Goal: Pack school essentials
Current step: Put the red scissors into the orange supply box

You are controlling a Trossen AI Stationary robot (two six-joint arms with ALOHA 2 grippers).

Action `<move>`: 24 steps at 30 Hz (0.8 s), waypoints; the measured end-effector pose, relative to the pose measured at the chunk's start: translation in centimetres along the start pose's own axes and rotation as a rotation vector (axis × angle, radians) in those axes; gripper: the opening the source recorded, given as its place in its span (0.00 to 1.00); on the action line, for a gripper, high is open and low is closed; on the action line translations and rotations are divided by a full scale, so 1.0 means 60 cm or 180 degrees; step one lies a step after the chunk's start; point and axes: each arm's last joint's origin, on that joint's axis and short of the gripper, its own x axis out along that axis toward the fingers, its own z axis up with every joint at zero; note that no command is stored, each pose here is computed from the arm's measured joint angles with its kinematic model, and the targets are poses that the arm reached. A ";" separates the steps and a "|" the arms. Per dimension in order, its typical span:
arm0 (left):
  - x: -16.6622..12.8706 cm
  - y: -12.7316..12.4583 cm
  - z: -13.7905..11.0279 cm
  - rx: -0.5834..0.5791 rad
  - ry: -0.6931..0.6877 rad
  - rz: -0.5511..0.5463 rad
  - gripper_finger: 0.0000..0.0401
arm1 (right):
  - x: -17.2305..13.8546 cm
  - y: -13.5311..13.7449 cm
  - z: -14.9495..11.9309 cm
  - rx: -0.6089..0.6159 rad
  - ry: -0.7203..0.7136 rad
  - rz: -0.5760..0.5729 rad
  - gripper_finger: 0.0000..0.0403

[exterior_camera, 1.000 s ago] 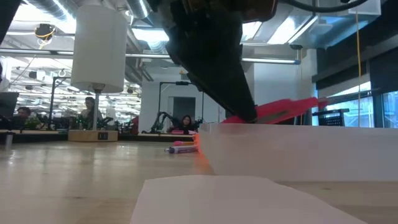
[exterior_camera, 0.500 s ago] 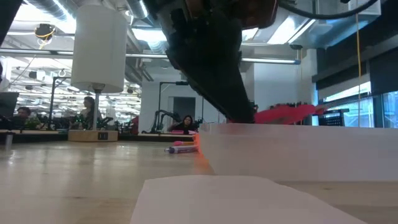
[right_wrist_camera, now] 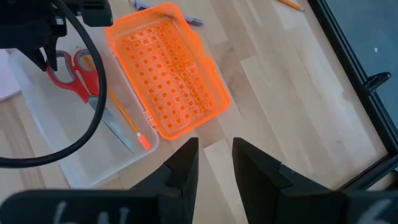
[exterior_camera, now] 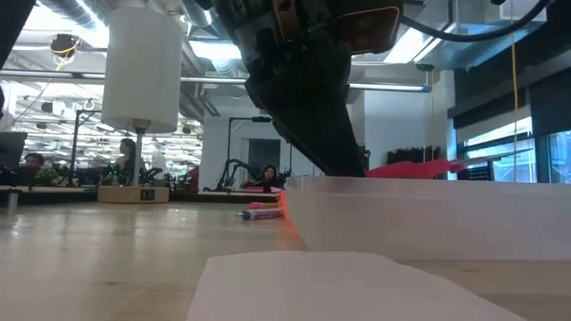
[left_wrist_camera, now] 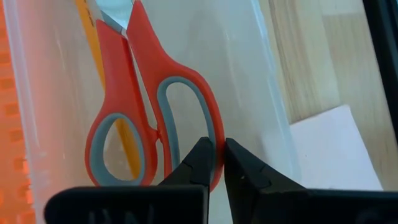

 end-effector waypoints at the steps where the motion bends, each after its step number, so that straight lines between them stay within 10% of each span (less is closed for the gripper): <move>1: 0.000 0.000 0.000 -0.0007 0.0001 0.0000 0.04 | 0.000 0.000 0.000 0.0000 0.0000 0.0000 0.25; 24: 0.016 0.007 -0.005 -0.0091 0.0073 -0.0010 0.06 | 0.000 0.000 0.000 -0.0013 0.0006 0.0003 0.25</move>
